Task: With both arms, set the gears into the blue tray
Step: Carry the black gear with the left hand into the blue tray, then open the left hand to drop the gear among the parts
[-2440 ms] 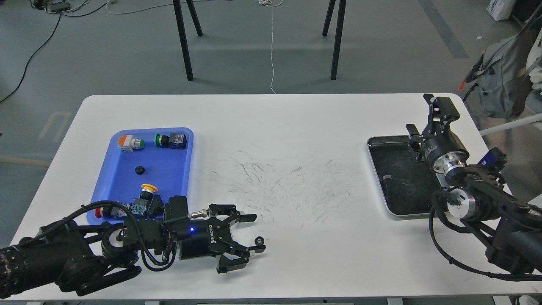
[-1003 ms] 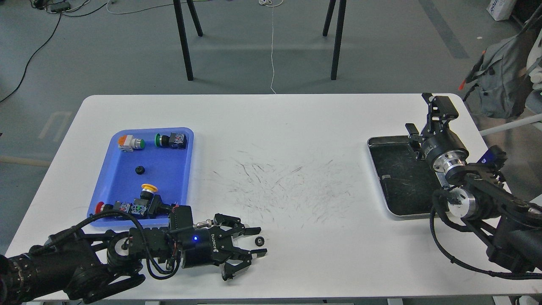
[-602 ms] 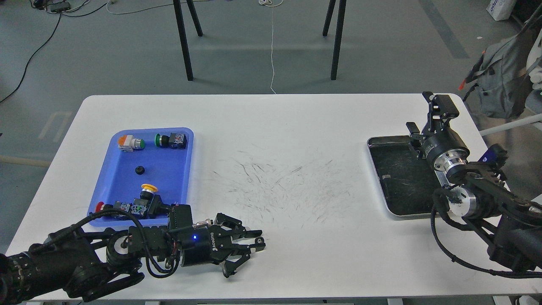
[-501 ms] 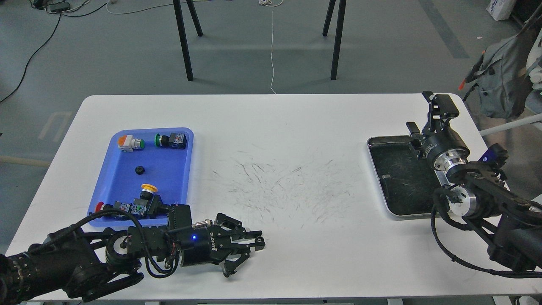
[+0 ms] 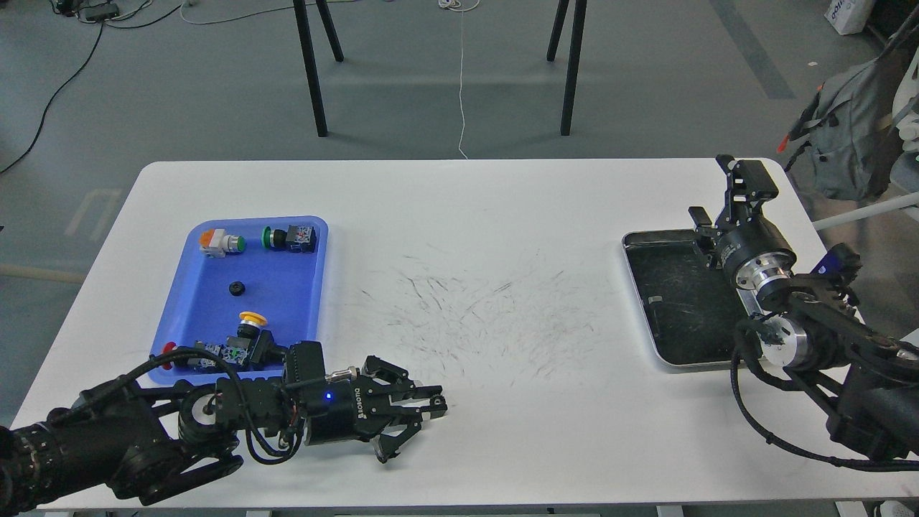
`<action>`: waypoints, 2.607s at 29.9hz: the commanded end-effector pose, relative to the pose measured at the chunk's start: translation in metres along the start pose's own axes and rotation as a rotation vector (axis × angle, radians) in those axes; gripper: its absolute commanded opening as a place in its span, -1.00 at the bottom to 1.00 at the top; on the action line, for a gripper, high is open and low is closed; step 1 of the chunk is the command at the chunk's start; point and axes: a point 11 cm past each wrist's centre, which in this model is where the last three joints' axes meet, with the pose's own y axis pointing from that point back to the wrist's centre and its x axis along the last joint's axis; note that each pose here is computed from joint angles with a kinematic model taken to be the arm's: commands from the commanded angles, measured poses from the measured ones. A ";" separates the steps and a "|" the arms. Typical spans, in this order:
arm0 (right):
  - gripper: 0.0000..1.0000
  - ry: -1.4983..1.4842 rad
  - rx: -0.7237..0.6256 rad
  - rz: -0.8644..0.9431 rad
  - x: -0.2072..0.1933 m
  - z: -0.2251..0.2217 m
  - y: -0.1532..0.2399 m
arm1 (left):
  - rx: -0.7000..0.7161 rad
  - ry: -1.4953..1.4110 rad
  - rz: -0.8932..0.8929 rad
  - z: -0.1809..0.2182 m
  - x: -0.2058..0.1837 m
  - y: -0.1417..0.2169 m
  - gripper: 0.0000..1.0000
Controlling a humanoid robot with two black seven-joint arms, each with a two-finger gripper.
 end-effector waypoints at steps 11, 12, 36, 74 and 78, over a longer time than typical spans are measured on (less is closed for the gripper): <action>0.94 0.000 -0.002 -0.003 -0.002 0.002 0.000 | 0.108 0.033 0.140 -0.038 0.048 -0.003 -0.82; 0.94 0.000 -0.001 -0.003 -0.002 0.002 0.000 | 0.126 0.023 0.153 -0.046 0.056 0.000 -0.82; 0.94 -0.009 0.050 -0.045 -0.023 -0.022 -0.013 | 0.509 0.083 0.152 -0.137 0.060 0.131 -0.80; 0.94 -0.009 0.078 -0.084 -0.039 -0.033 -0.016 | 0.629 0.181 0.033 -0.134 -0.012 0.151 -0.60; 0.94 -0.009 0.078 -0.086 -0.040 -0.033 -0.016 | 0.634 0.180 0.029 -0.135 -0.013 0.152 -0.55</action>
